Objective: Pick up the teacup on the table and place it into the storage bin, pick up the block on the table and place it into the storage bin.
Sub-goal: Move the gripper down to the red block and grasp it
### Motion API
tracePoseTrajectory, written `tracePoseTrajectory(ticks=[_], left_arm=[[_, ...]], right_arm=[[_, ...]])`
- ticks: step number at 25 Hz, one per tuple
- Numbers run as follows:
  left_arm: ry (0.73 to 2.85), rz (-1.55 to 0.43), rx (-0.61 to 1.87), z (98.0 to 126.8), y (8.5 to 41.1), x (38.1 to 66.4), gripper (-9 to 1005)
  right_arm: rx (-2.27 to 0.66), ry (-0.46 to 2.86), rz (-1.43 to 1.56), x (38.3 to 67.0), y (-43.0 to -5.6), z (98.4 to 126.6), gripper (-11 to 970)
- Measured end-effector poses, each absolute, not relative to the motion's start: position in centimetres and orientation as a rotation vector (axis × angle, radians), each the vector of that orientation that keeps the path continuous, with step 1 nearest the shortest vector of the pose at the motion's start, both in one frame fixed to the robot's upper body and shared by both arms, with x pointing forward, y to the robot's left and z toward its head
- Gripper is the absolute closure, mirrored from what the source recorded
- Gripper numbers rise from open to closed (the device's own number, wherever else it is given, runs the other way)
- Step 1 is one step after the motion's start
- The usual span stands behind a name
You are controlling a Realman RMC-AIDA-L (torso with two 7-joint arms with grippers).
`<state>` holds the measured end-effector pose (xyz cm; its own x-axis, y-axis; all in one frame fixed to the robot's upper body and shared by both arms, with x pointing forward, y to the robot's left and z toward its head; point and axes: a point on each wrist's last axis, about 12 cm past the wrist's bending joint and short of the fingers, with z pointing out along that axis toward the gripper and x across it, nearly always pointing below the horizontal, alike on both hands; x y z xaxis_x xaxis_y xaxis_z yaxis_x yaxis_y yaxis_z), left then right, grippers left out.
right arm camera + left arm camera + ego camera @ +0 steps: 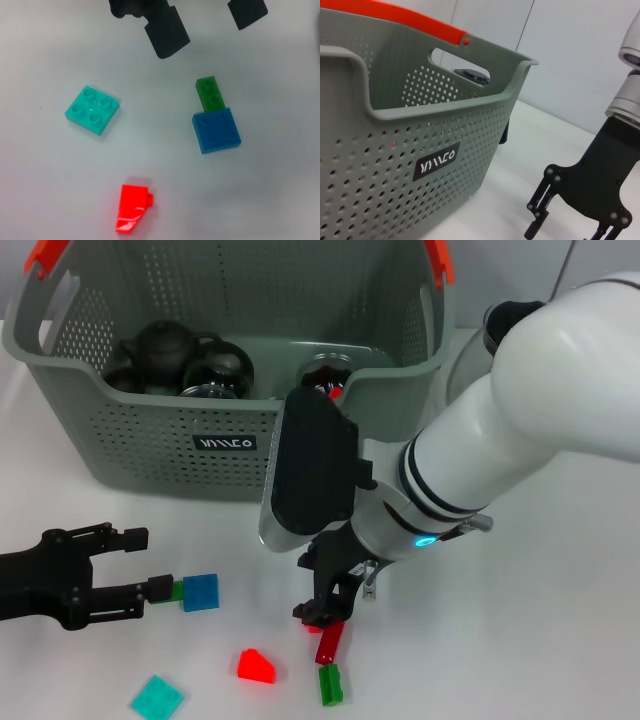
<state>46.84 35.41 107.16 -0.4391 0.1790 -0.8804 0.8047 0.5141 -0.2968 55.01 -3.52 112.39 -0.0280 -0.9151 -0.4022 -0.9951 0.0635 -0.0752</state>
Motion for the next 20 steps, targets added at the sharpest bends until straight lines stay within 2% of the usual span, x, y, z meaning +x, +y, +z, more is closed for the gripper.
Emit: tracePoseTrajectory(ticks=[20], left_arm=[[1.909, -0.933, 0.807, 107.1, 35.4, 46.9, 197]], right_arm=[[-1.923, 2.006, 0.323, 54.5, -3.5, 110.7, 370]])
